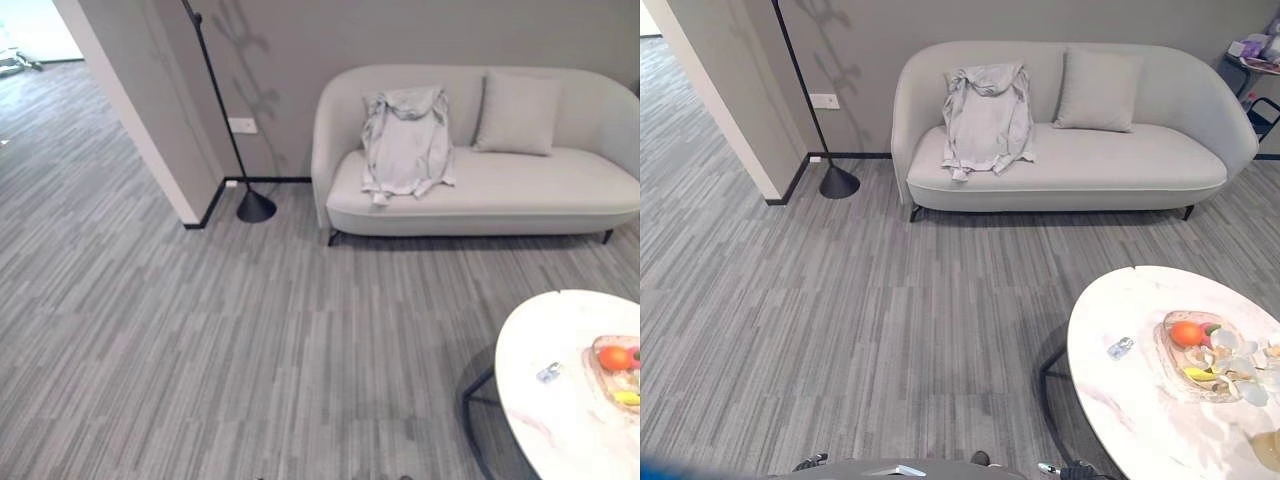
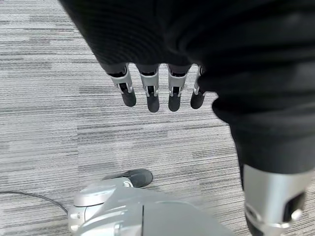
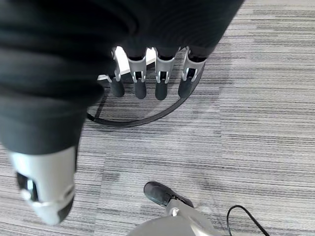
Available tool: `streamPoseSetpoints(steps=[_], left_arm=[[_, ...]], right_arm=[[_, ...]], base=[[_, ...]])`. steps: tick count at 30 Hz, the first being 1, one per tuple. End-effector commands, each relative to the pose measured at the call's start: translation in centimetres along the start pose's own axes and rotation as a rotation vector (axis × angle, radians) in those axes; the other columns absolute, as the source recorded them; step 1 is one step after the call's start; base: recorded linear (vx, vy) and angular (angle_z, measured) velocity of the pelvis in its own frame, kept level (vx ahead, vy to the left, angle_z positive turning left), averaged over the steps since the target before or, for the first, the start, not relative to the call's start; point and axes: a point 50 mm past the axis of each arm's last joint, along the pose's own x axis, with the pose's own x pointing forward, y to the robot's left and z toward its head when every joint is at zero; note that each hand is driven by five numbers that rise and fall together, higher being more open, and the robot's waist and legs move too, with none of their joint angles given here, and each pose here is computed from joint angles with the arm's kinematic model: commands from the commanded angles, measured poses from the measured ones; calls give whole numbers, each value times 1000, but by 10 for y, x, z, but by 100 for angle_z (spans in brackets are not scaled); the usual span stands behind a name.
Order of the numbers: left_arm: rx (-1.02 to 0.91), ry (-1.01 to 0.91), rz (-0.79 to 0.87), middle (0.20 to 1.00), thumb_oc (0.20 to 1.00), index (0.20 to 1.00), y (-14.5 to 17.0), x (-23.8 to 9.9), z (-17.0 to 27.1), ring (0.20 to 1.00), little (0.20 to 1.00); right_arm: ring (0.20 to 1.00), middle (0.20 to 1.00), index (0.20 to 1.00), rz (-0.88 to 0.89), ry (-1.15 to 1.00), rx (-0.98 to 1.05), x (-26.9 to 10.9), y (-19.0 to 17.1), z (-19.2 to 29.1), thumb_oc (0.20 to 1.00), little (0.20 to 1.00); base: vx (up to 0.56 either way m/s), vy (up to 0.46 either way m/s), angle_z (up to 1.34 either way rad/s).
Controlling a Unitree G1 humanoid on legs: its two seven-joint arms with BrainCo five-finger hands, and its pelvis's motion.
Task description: Hang the clothes on the sofa on the clothes rack.
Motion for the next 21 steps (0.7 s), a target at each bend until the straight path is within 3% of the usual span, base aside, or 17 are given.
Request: streamPoseSetpoints(steps=[1,21], left_arm=[[53,-11,7,1000,1000,1000,4,3,14,1000,1000],[94,-22,0,1000,1000,1000,2,4,18,1000,1000]], right_arm=[[1000,1000,1000,-51,-50,29,2,-17,19,1000,1000],[1000,1000,1000,-55,-45,14,2,-19,17,1000,1000]], base=[[0,0,0],[0,0,0]])
